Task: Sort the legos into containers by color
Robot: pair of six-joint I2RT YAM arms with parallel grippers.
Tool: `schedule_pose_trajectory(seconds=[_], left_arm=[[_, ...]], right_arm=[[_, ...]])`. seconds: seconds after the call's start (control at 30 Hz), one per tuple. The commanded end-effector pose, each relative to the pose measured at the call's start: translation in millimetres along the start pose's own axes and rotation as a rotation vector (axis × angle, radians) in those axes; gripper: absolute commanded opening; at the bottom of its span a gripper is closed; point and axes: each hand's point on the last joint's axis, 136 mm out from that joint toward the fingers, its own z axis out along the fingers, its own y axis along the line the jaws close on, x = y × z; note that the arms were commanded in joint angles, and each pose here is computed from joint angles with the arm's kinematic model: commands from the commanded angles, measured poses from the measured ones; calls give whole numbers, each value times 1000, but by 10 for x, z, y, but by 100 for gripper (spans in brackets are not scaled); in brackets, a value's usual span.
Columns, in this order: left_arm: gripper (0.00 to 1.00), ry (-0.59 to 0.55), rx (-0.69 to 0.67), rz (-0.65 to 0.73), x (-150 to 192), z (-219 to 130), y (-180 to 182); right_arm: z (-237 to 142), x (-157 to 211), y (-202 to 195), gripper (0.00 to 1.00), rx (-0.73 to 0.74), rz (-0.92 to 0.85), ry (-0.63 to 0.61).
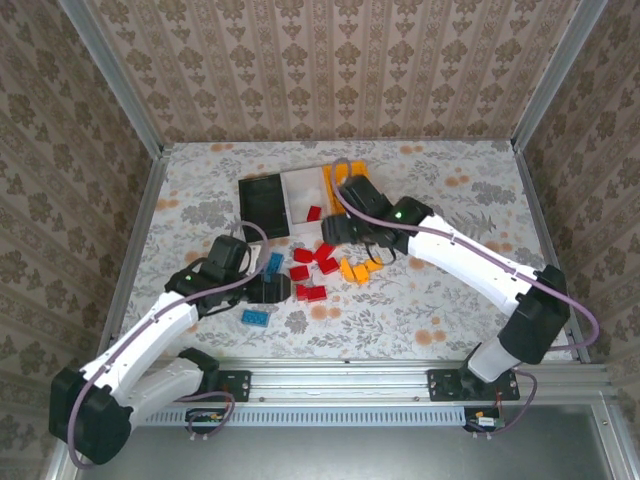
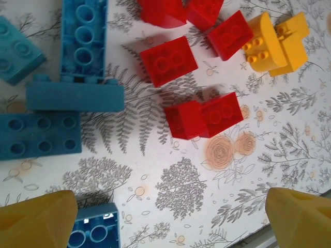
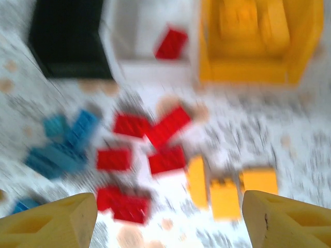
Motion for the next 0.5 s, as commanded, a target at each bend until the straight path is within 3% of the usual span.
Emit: schedule_pose_trajectory(seconds=[0.0,0.2,0.47], left_arm=[[95,-116,19,-46,-121,-146,-30],[95,-177,24,-57,-107,-395,-41],[95,-173,3,-68,-21,-460,17]], right_arm=[[260,804,-62,76,31,32,229],[571,1183,164,81,-6,3,310],[909,1199,396,83,-30,-58,378]])
